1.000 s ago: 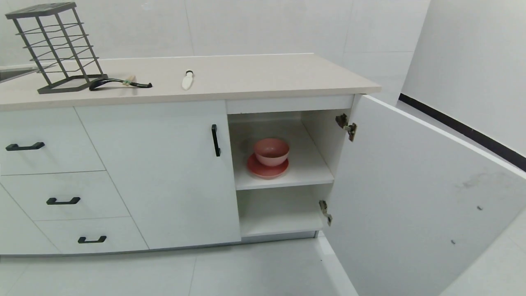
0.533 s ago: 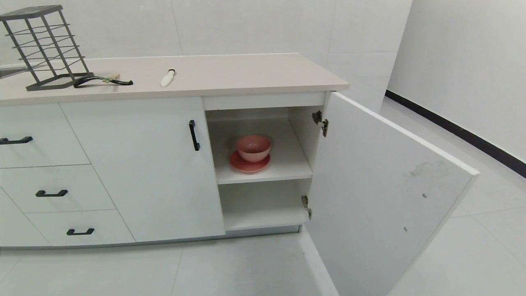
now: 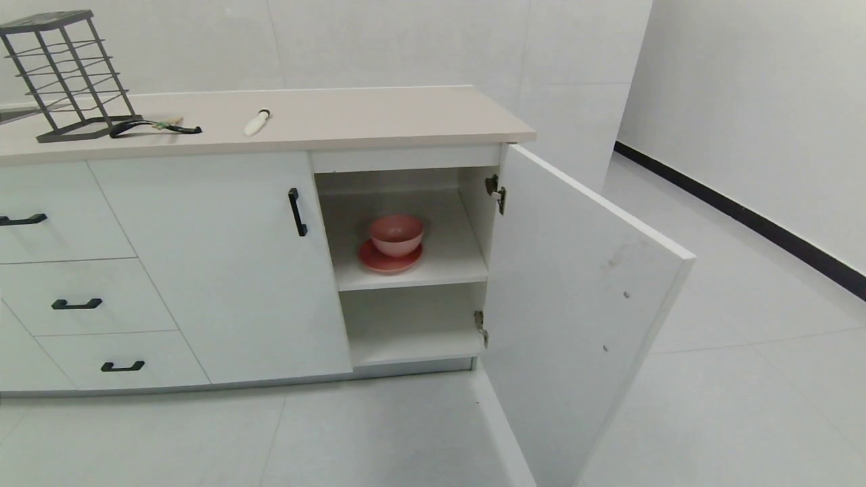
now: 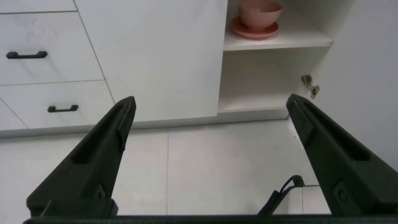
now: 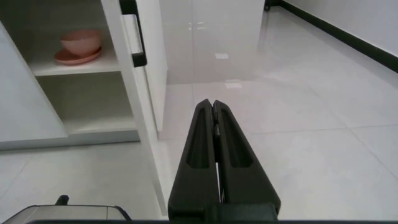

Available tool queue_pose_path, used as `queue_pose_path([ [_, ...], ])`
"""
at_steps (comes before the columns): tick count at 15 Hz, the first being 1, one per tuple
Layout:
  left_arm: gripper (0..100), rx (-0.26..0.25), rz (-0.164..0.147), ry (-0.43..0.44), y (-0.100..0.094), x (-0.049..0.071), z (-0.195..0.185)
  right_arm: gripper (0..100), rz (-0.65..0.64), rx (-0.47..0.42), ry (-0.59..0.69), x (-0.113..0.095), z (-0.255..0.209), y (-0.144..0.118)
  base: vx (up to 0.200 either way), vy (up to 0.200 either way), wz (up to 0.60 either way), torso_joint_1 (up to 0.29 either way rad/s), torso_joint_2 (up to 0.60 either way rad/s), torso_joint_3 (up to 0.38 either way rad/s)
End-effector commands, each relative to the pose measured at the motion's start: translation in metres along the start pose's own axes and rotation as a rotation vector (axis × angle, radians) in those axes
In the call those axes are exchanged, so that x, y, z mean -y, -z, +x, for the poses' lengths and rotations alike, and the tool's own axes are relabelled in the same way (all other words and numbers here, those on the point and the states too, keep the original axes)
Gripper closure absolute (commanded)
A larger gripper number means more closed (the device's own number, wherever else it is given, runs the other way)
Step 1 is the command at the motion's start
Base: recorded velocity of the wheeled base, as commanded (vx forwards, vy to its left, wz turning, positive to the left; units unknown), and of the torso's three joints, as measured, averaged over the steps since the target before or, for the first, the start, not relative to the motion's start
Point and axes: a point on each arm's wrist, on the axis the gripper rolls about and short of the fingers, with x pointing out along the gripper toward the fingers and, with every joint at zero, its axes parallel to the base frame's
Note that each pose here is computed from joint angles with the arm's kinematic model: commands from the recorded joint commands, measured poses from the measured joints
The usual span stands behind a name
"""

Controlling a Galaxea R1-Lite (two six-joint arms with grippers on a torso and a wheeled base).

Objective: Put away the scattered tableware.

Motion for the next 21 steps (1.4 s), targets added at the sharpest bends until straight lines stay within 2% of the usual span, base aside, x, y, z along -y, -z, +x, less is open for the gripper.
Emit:
queue_pose_path([
  [1, 0, -0.001, 0.000, 0.000, 0.000, 0.000, 0.000, 100, 0.001, -0.003, 0.001, 0.000, 0.000, 0.000, 0.000, -0.200, 0.00, 0.002, 0.00, 0.007],
  [4, 0, -0.001, 0.000, 0.000, 0.000, 0.000, 0.000, 100, 0.004, 0.018, 0.014, 0.000, 0.000, -0.002, 0.000, -0.200, 0.00, -0.001, 0.00, 0.002],
  [6, 0, -0.001, 0.000, 0.000, 0.000, 0.000, 0.000, 100, 0.017, 0.180, -0.017, -0.001, -0.002, -0.026, 0.000, 0.000, 0.00, 0.000, 0.00, 0.000],
  [7, 0, -0.001, 0.000, 0.000, 0.000, 0.000, 0.000, 100, 0.012, 0.175, -0.049, -0.002, -0.001, -0.036, 0.000, 0.000, 0.00, 0.000, 0.00, 0.000],
  [8, 0, -0.001, 0.000, 0.000, 0.000, 0.000, 0.000, 100, 0.005, 0.124, -0.149, -0.004, 0.008, -0.065, 0.000, 0.000, 0.00, 0.000, 0.00, 0.000],
  [10, 0, -0.001, 0.000, 0.000, 0.000, 0.000, 0.000, 100, -0.043, -0.006, -0.289, -0.006, 0.038, -0.094, 0.000, 0.000, 0.00, 0.000, 0.00, 0.000],
  [11, 0, -0.001, 0.000, 0.002, 0.000, 0.000, 0.000, 100, -0.058, -0.034, -0.316, -0.006, 0.046, -0.098, 0.000, 0.000, 0.00, 0.000, 0.00, 0.000],
  [13, 0, -0.001, 0.000, 0.000, 0.000, 0.000, 0.000, 100, -0.083, -0.170, -0.395, -0.009, 0.089, -0.107, 0.000, 0.000, 0.00, 0.000, 0.00, 0.000],
  [15, 0, 0.000, 0.000, 0.006, 0.000, 0.000, 0.000, 100, -0.083, -0.210, -0.447, -0.015, 0.121, -0.103, 0.000, 0.000, 0.00, 0.000, 0.00, 0.000],
  [21, 0, 0.000, -0.003, 0.003, 0.000, 0.000, 0.000, 100, -0.099, -0.215, -0.461, -0.022, 0.190, -0.088, 0.000, 0.000, 0.00, 0.000, 0.00, 0.000],
])
